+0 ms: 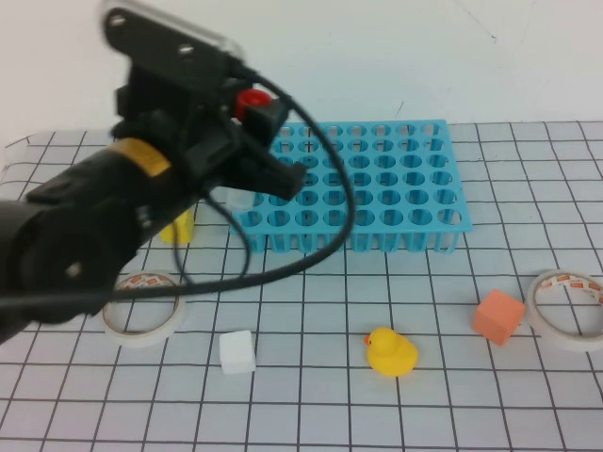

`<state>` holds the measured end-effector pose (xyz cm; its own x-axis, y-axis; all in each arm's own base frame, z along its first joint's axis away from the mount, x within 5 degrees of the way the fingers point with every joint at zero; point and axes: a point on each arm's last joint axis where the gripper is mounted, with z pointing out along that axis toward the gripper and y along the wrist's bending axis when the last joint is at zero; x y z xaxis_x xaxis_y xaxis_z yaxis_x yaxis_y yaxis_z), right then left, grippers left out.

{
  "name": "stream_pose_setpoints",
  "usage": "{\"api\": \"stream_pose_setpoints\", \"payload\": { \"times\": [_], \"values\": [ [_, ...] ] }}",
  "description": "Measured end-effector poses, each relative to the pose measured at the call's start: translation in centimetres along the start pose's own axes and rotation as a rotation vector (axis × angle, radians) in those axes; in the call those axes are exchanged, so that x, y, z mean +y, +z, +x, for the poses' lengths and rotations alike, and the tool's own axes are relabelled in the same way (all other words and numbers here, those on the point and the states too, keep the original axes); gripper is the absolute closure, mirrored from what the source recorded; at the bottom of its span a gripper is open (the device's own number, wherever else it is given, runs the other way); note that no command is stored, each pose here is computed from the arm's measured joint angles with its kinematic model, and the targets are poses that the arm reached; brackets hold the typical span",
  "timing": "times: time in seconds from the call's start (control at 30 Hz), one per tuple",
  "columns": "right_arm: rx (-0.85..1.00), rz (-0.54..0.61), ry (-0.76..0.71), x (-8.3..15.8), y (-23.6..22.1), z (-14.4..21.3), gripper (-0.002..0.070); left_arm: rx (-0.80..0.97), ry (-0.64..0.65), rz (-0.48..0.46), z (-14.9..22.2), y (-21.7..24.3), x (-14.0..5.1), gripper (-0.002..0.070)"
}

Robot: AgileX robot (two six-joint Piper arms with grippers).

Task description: Place the test tubes

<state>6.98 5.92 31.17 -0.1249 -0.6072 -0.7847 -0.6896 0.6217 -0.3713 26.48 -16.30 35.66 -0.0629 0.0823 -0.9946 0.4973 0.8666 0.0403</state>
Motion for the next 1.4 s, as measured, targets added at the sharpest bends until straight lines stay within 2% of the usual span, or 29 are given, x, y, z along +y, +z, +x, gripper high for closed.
{"api": "stream_pose_setpoints", "payload": {
  "times": [0.13,0.27,0.47,0.7,0.83,1.0,1.1,1.27,1.4],
  "values": [
    [0.007,0.014,0.073,0.0,-0.1,1.5,0.0671,0.033,0.007,-0.007,0.0,1.4,0.5,0.0424],
    [0.055,0.035,0.087,-0.2,-0.1,2.4,0.0671,0.037,-0.07,-0.062,-0.1,2.4,2.4,0.0424],
    [0.107,0.059,0.093,-0.4,-0.1,2.9,0.0674,0.057,-0.087,-0.113,0.4,4.4,4.6,0.0424],
    [0.108,0.06,0.093,-0.4,-0.1,2.9,0.0674,-0.063,-0.093,-0.122,1.8,7.1,4.9,0.0424],
    [0.109,0.061,0.093,-0.4,-0.1,2.9,0.0674,-0.096,-0.192,-0.132,3.3,8.5,5.9,0.0424],
    [0.109,0.061,0.093,-0.4,-0.1,2.9,0.0674,-0.088,-0.327,-0.172,6.4,10.1,8.6,0.0424],
    [0.11,0.061,0.093,-0.4,-0.1,2.9,0.0675,-0.099,-0.366,-0.138,8.2,10.9,9.8,0.0424],
    [0.11,0.061,0.093,-0.4,-0.1,2.9,0.0675,-0.164,-0.333,-0.042,9.6,12.0,9.3,0.0424],
    [0.111,0.062,0.093,-0.4,-0.1,2.9,0.0675,-0.182,-0.33,-0.02,10.7,12.6,9.2,0.0424]
  ]
}}
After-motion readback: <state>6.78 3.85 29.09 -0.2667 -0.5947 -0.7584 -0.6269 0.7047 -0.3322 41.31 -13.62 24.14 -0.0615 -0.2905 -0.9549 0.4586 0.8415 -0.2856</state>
